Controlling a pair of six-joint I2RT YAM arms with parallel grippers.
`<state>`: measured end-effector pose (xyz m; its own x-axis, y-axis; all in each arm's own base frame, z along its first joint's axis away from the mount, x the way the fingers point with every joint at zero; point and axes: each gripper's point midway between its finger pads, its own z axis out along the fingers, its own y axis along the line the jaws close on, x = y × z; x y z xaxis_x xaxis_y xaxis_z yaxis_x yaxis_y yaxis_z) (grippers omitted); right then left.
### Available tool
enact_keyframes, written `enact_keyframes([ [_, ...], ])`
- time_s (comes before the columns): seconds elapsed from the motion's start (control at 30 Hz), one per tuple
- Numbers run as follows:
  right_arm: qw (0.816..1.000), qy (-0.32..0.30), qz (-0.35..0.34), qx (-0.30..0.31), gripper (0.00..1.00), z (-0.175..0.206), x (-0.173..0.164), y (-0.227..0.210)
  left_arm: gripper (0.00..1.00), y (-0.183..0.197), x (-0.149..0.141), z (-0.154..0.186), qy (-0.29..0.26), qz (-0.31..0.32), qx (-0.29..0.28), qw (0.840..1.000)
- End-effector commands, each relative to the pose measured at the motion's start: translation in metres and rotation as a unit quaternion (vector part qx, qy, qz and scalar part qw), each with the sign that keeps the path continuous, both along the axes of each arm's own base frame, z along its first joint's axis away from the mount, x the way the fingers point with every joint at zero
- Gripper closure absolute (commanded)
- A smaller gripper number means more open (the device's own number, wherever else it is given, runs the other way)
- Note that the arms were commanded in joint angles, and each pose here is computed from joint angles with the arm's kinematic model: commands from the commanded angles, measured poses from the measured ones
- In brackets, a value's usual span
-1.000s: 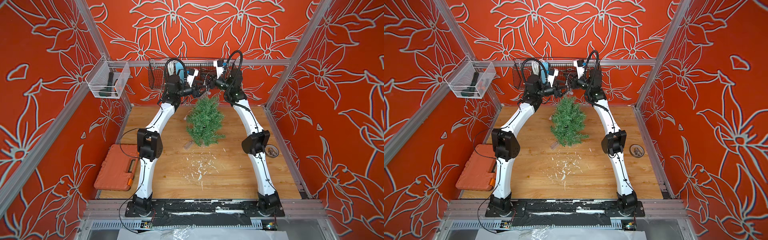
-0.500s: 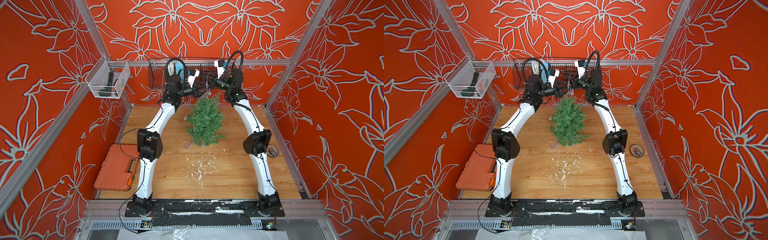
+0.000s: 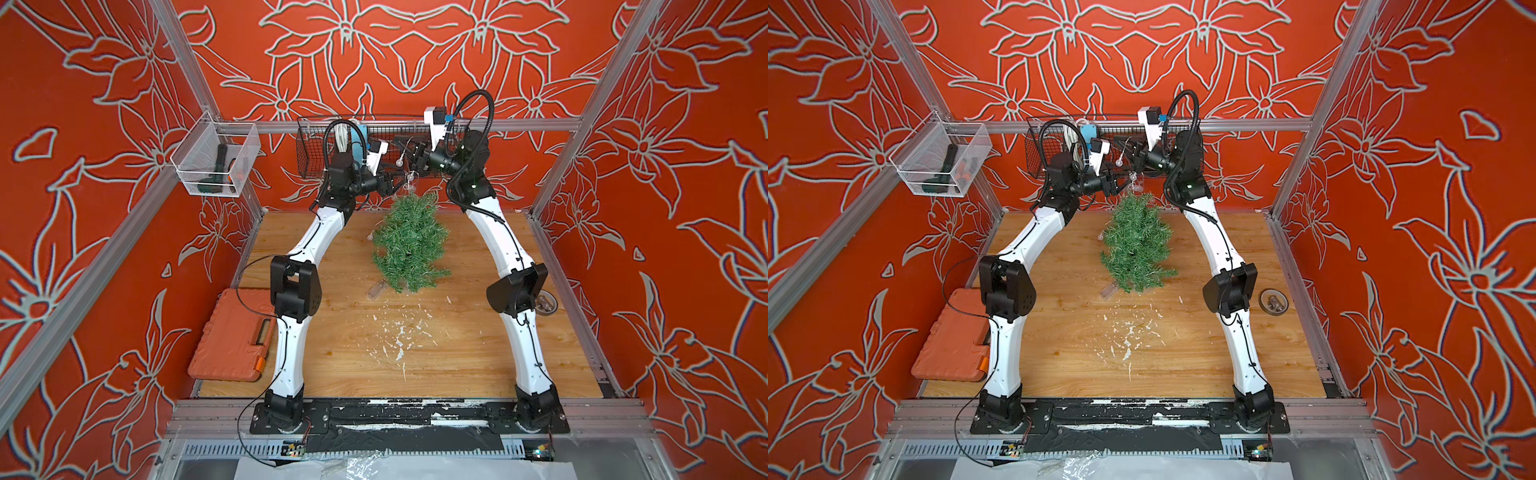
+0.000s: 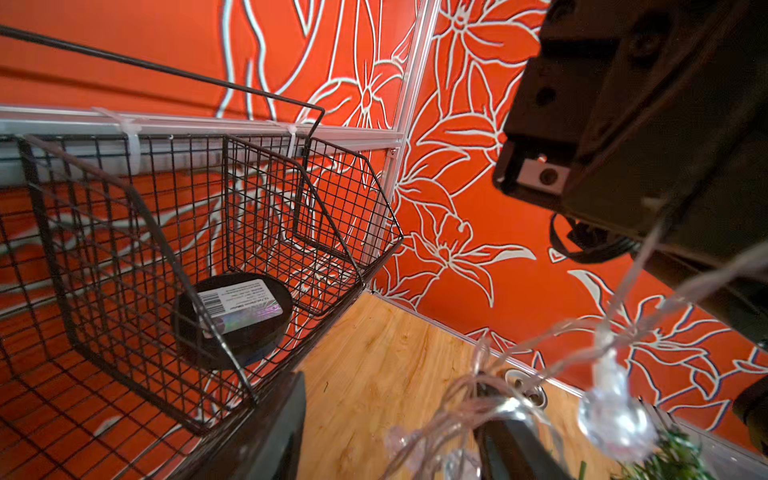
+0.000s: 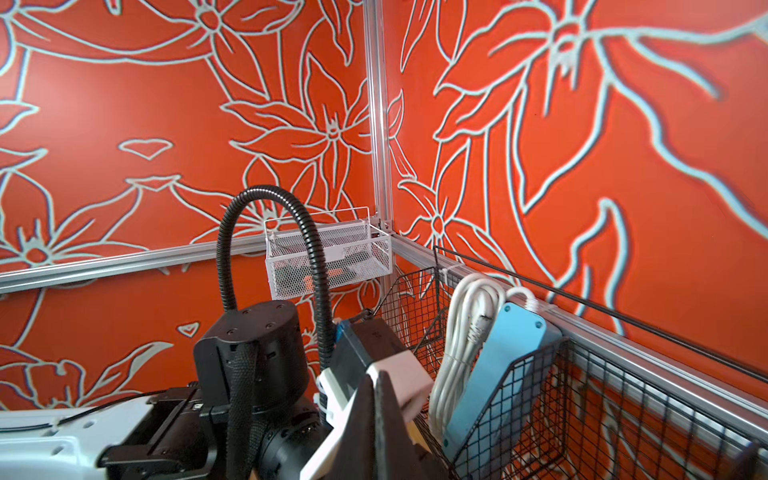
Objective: Remove string lights from the small christmas tree
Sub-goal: Remove the light string from the Christmas tree.
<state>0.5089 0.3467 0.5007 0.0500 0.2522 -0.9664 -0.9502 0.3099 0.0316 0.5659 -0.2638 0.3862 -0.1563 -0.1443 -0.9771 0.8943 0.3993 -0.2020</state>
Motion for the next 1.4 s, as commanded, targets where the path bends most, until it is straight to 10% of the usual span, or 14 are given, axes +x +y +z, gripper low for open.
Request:
enact_keyframes([
  [0.0, 1.0, -0.018, 0.021, 0.011, 1.0, 0.018, -0.018, 0.002, 0.4, -0.005, -0.018, 0.037, -0.044, -0.019, -0.019, 0.999],
  [0.47, 0.998, -0.014, -0.06, 0.009, 1.0, 0.023, 0.009, -0.024, 0.4, 0.008, -0.048, 0.037, -0.073, -0.015, -0.004, 0.997],
  [1.1, 0.999, -0.009, 0.029, 0.02, 1.0, 0.017, -0.021, 0.014, 0.39, -0.021, -0.045, 0.045, -0.076, -0.055, -0.024, 0.995],
  [1.37, 0.999, -0.014, 0.045, 0.025, 1.0, 0.027, -0.033, 0.013, 0.86, -0.019, -0.034, 0.042, -0.075, -0.028, -0.013, 0.997],
])
